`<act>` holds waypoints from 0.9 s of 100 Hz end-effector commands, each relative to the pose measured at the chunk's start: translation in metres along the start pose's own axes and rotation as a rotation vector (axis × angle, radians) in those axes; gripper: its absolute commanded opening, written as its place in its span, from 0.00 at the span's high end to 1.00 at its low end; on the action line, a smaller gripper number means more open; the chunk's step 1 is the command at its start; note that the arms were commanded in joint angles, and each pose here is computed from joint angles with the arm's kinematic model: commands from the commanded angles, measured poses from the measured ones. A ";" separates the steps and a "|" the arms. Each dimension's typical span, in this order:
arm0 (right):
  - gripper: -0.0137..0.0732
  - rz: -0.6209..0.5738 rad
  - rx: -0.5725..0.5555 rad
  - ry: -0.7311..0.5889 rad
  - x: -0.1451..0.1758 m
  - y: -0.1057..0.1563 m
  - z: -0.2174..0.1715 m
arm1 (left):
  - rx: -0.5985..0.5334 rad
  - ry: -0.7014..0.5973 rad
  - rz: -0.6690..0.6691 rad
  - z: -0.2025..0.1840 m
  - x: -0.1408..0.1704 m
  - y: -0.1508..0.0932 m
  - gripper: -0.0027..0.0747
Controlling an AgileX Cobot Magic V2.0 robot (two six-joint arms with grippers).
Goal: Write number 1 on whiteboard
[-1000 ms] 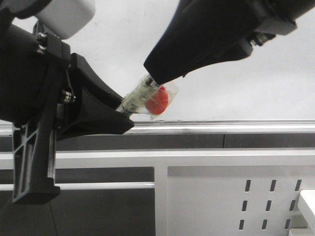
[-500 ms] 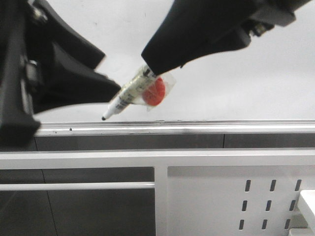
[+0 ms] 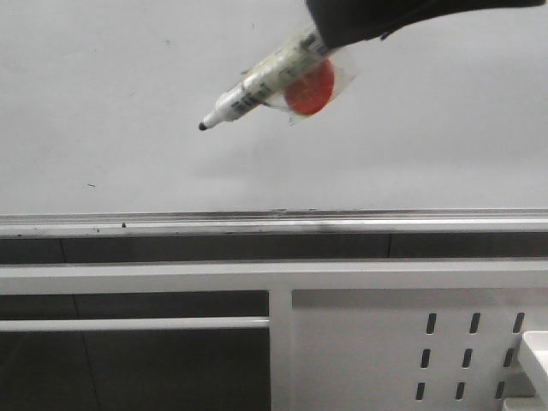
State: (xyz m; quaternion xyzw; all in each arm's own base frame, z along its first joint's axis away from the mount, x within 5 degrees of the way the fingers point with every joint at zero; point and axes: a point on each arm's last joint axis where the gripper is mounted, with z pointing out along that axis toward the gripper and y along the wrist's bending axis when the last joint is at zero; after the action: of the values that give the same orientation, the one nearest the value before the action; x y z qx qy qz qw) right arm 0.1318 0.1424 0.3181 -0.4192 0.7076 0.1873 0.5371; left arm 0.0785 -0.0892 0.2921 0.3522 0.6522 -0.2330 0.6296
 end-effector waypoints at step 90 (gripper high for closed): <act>0.92 0.110 0.296 -0.236 -0.012 -0.038 -0.030 | -0.468 -0.242 -0.255 -0.032 0.006 0.043 0.99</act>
State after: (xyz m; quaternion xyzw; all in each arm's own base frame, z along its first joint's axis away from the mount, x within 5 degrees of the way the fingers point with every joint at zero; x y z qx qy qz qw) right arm 0.1388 0.1057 0.3265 -0.2934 0.7116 0.1723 0.6147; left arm 0.0890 -0.0389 0.2813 0.1004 0.6748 -0.1894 0.7062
